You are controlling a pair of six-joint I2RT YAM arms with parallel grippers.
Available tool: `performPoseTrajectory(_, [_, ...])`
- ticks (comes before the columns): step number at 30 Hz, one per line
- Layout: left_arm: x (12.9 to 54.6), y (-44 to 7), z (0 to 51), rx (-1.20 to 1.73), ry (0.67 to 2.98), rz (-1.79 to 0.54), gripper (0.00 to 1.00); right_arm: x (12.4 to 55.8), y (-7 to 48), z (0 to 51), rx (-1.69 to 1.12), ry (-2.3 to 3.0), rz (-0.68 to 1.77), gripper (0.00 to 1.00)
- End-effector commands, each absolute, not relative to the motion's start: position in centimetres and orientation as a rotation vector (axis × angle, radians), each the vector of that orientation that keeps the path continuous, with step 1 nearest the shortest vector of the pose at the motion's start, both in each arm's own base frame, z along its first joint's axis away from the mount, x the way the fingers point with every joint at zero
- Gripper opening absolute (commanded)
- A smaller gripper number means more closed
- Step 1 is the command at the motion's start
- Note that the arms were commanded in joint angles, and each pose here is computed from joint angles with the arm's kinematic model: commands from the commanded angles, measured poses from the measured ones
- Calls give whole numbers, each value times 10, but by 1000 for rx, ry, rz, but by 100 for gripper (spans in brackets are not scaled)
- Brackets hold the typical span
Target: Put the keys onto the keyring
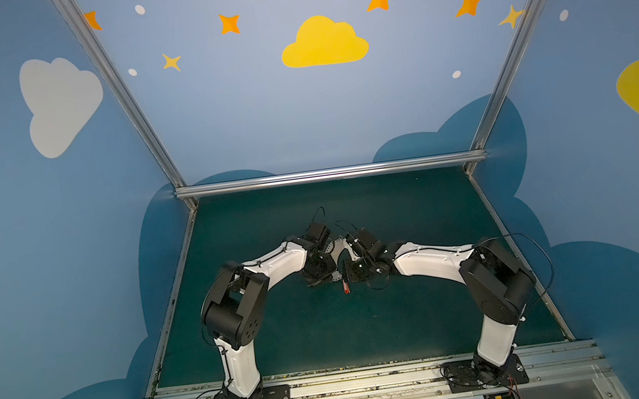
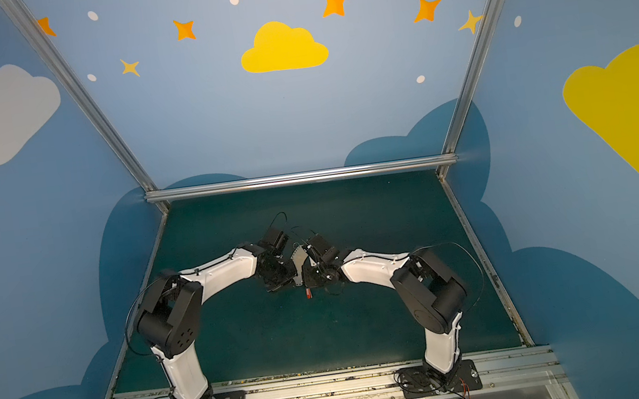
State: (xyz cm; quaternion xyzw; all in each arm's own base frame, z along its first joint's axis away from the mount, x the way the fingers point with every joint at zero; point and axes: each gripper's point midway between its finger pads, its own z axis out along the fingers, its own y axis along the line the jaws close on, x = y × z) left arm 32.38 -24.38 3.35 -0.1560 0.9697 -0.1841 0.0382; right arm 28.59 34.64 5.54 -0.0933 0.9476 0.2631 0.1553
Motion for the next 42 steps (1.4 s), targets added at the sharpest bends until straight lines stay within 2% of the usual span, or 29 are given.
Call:
performPoseTrajectory(1, [333, -253, 47, -548, 2907, -673, 4, 285, 351, 52, -302, 2739, 727, 0])
performPoseTrajectory(21, [339, -257, 60, -582, 2850, -728, 4, 288, 361, 49, -318, 2762, 702, 0])
performPoseTrajectory(42, [347, -258, 74, -701, 2739, -808, 4, 278, 380, 59, -343, 2717, 898, 0])
